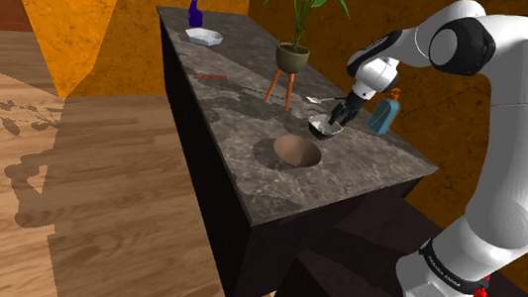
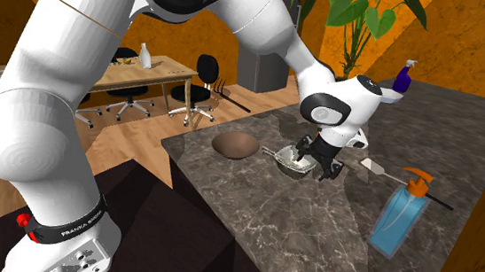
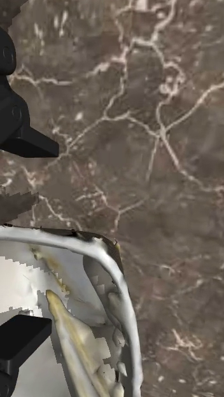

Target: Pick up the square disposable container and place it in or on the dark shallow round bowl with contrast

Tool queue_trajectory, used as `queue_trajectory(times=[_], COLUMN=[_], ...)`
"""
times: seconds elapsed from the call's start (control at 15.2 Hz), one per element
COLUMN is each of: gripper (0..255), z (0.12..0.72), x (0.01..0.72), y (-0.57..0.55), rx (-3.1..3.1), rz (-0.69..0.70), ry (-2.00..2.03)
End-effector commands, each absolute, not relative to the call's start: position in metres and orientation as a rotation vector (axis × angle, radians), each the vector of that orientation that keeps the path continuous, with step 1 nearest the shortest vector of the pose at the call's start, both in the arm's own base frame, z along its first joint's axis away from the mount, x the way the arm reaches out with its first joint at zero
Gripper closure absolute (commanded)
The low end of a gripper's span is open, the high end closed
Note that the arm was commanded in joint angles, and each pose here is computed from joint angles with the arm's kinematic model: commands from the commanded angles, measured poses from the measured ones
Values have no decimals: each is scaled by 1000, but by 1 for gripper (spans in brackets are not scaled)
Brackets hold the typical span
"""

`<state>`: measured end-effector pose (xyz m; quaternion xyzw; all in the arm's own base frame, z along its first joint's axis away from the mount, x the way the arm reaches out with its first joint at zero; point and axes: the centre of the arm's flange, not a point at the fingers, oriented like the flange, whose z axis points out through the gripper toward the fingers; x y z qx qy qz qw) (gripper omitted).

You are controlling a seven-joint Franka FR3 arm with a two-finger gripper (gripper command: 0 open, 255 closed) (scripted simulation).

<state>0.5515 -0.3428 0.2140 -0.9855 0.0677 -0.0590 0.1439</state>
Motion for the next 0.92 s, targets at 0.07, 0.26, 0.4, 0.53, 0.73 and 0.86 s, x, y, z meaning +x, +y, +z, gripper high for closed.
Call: queue_trajectory(times=[0.07, 0.26, 0.4, 0.53, 0.73, 0.86], gripper=[0, 255, 255, 255, 255, 255], z=[214, 214, 214, 214, 214, 219], x=[552, 552, 552, 552, 551, 552], y=[-343, -343, -343, -343, -343, -343], rx=[-2841, -2841, -2841, -2841, -2841, -2841], rz=[-170, -170, -170, -170, -170, -170], ry=[195, 195, 195, 195, 195, 195])
